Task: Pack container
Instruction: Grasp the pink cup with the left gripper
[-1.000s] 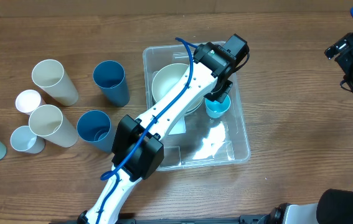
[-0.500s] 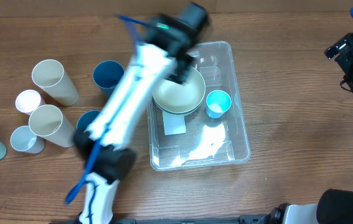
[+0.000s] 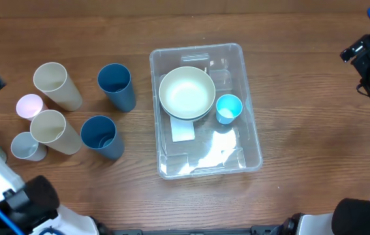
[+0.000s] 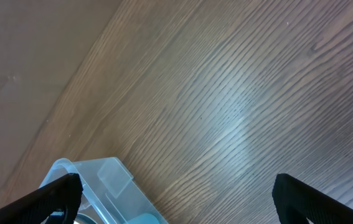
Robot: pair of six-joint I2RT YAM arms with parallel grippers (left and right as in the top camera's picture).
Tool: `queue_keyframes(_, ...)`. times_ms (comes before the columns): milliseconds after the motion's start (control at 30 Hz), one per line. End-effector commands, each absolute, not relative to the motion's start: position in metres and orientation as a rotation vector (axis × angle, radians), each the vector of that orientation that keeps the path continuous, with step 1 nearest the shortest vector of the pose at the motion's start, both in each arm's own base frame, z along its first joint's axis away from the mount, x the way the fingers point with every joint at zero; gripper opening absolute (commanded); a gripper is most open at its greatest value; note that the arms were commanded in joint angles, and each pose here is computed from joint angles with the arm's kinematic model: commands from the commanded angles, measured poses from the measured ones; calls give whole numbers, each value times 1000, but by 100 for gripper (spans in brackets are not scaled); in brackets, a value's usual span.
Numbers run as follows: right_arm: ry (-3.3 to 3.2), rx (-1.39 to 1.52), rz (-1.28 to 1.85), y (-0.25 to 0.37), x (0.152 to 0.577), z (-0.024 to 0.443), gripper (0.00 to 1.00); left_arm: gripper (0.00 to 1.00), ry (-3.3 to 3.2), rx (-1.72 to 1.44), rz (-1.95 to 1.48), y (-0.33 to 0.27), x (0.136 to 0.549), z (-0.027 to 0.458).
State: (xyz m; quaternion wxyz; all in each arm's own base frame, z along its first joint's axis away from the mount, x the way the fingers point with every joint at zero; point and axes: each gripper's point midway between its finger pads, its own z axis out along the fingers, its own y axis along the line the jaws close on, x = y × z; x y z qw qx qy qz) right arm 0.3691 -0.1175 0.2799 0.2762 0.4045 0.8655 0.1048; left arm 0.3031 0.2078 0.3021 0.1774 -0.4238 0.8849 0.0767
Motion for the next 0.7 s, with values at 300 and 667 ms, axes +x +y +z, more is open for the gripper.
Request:
queue_keyframes(300, 2308, 1084, 280, -118, 369, 285, 100, 68, 2620, -1224, -216, 244, 355, 127)
queue_keyframes(667, 2308, 1084, 280, -118, 369, 285, 100, 38, 2787, -1262, -79, 249, 363, 44)
